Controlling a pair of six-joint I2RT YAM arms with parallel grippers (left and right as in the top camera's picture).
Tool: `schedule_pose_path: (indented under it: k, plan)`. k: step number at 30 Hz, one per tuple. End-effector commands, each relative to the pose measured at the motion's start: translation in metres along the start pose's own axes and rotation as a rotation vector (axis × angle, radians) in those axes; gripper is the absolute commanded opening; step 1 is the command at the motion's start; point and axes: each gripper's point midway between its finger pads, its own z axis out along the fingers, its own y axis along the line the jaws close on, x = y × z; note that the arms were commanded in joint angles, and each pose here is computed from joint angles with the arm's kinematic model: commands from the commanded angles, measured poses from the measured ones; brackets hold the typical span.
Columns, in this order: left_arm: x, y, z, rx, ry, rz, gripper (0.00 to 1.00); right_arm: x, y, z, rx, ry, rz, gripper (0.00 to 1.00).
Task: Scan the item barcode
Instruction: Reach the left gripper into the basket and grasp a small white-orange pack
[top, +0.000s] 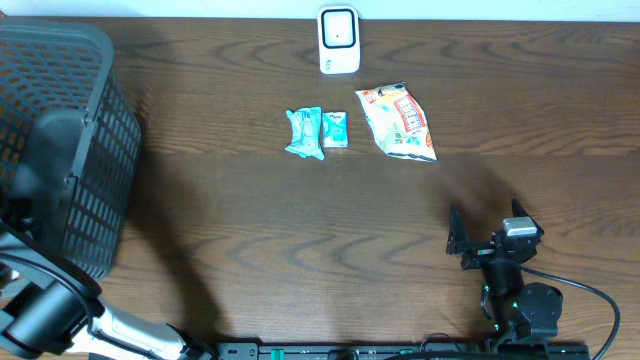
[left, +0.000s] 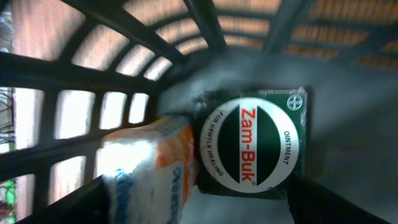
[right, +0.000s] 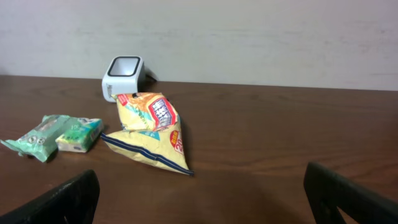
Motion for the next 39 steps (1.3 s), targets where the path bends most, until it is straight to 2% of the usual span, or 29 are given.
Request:
schedule_pose_path:
  k: [1,4,7,15,17,20,28,33,35,39]
  plan:
    - [0.018,-0.003,0.023,-0.017,0.088,0.028,0.78,0.0,0.002,0.0,-0.005,0.0,0.017,0.99]
    - [0.018,-0.003,0.025,-0.021,0.089,0.03,0.72,0.0,0.002,0.0,-0.005,0.0,0.017,0.99]
    - [0.013,-0.007,0.022,-0.008,0.074,0.024,0.48,0.0,0.002,0.0,-0.005,0.0,0.017,0.99]
    - [-0.016,-0.015,-0.019,0.066,-0.009,0.051,0.1,0.0,0.002,0.0,-0.005,0.0,0.017,0.99]
    - [-0.026,-0.015,-0.039,0.102,-0.038,0.035,0.08,0.0,0.002,0.0,-0.005,0.0,0.017,0.99]
    - [-0.036,-0.024,-0.085,0.249,-0.074,0.004,0.08,0.0,0.002,0.0,-0.005,0.0,0.017,0.99]
    - [-0.038,-0.058,-0.212,0.739,-0.161,-0.061,0.08,0.0,0.002,0.0,-0.005,0.0,0.017,0.99]
    - [0.004,-0.09,-0.303,1.087,-0.099,0.002,0.08,0.0,0.002,0.0,-0.005,0.0,0.017,0.99]
    - [0.031,-0.102,-0.335,1.19,-0.066,0.057,0.08,0.0,0.002,0.0,-0.005,0.0,0.017,0.99]
    - [0.106,-0.132,-0.391,1.349,-0.038,0.28,0.08,0.0,0.002,0.0,-0.005,0.0,0.017,0.99]
